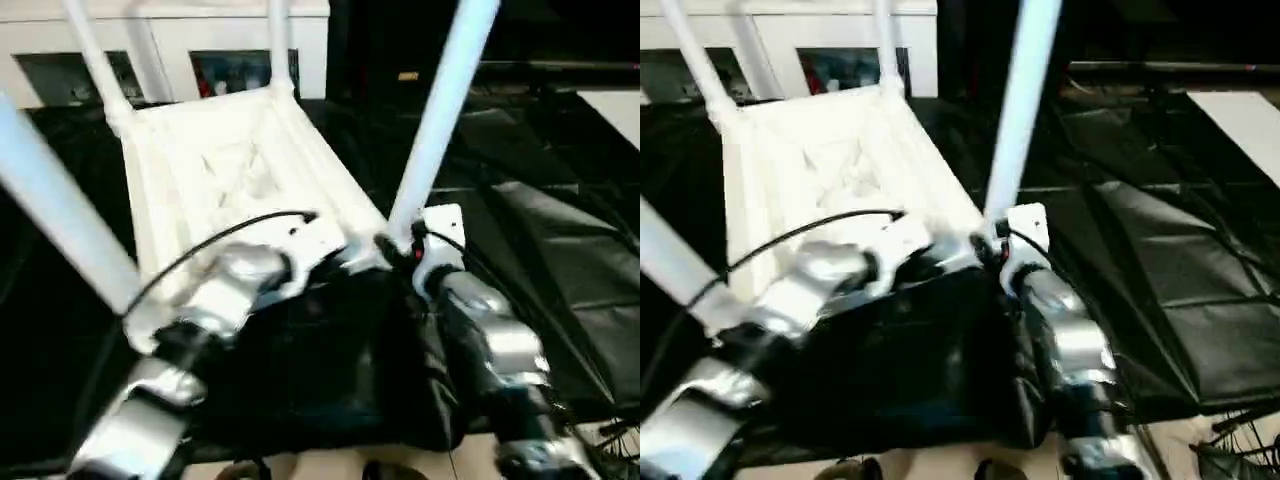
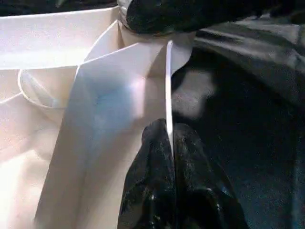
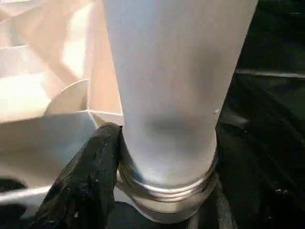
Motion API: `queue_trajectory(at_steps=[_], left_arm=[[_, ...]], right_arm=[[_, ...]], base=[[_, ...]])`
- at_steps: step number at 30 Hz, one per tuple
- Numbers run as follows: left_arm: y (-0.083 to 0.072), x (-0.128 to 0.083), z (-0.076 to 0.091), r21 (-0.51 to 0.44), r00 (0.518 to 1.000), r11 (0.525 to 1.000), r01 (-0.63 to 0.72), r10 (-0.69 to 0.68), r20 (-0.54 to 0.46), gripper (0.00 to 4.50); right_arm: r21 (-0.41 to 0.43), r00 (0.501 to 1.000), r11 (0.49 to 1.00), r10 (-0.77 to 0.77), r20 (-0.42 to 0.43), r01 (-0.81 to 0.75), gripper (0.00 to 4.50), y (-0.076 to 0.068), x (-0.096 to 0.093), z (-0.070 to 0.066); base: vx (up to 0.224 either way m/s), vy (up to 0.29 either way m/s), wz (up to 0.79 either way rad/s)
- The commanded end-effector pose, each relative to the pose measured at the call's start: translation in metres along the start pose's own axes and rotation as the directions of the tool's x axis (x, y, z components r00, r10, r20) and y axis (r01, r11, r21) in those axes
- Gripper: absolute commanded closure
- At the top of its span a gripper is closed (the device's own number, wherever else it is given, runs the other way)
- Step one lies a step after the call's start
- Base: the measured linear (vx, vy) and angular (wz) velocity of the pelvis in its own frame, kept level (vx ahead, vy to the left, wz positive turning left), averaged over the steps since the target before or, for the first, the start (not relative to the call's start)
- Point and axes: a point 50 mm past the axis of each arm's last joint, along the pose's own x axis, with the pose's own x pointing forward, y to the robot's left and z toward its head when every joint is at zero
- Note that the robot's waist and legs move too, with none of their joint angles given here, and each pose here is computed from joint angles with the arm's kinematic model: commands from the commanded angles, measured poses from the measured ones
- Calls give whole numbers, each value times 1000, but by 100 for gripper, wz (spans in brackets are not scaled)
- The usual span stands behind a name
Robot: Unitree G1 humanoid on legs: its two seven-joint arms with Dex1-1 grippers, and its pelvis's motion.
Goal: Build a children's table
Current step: Rotate leg to tighten
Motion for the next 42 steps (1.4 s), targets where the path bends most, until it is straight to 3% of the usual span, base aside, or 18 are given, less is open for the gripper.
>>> queue_trajectory(at_steps=[1,4,7,10,12,16,17,19,21,22,25,31,36,42], left_arm=[[-18,16,-19,-23,995,999,30,-32,-95,450],[-17,15,-19,-3,995,999,39,-39,-96,450],[-16,12,-22,17,993,999,45,-43,-110,450],[-12,5,-28,27,991,998,56,-52,-123,450],[-10,1,-31,24,991,998,57,-54,-126,450],[-5,-8,-39,21,989,998,55,-51,-135,450],[-4,-11,-41,19,989,998,53,-50,-138,450],[-1,-19,-46,16,988,998,63,-60,-139,450],[-1,-22,-47,15,988,998,67,-64,-140,450],[-1,-27,-49,27,986,994,101,-97,-134,450],[-6,-36,-50,57,976,979,197,-191,-108,450],[-13,-57,-51,127,933,925,359,-351,-79,450],[-12,-65,-50,127,928,920,371,-364,-77,450],[-15,-66,-48,135,920,910,392,-386,-68,450]], right_arm=[[-24,992,996,80,-94,-83,184,27,5,-19],[-16,990,992,122,-75,-124,184,29,5,-15],[-1,988,989,147,-53,-147,114,29,5,-11],[-26,988,988,151,-9,-152,108,24,3,-2],[-65,987,985,159,-2,-159,70,19,1,3],[-118,983,976,182,-32,-185,56,2,-4,10],[-144,977,966,208,-56,-214,30,-5,-7,11],[-226,941,914,320,-107,-336,30,-19,-19,15],[-246,929,896,350,-121,-369,30,-22,-22,16],[-317,884,825,442,-154,-468,30,-28,-33,16],[-356,816,736,544,-195,-576,30,-34,-47,15],[-377,776,681,588,-230,-628,30,-39,-55,17],[-384,769,674,606,-201,-631,30,-38,-54,22],[-394,727,622,649,-224,-676,30,-31,-53,18]], base=[[0,0,0],[0,0,0],[0,0,0],[0,0,0],[0,0,0],[0,0,0],[0,0,0],[0,0,0],[0,0,0],[0,0,0],[0,0,0],[0,0,0],[0,0,0],[0,0,0]])
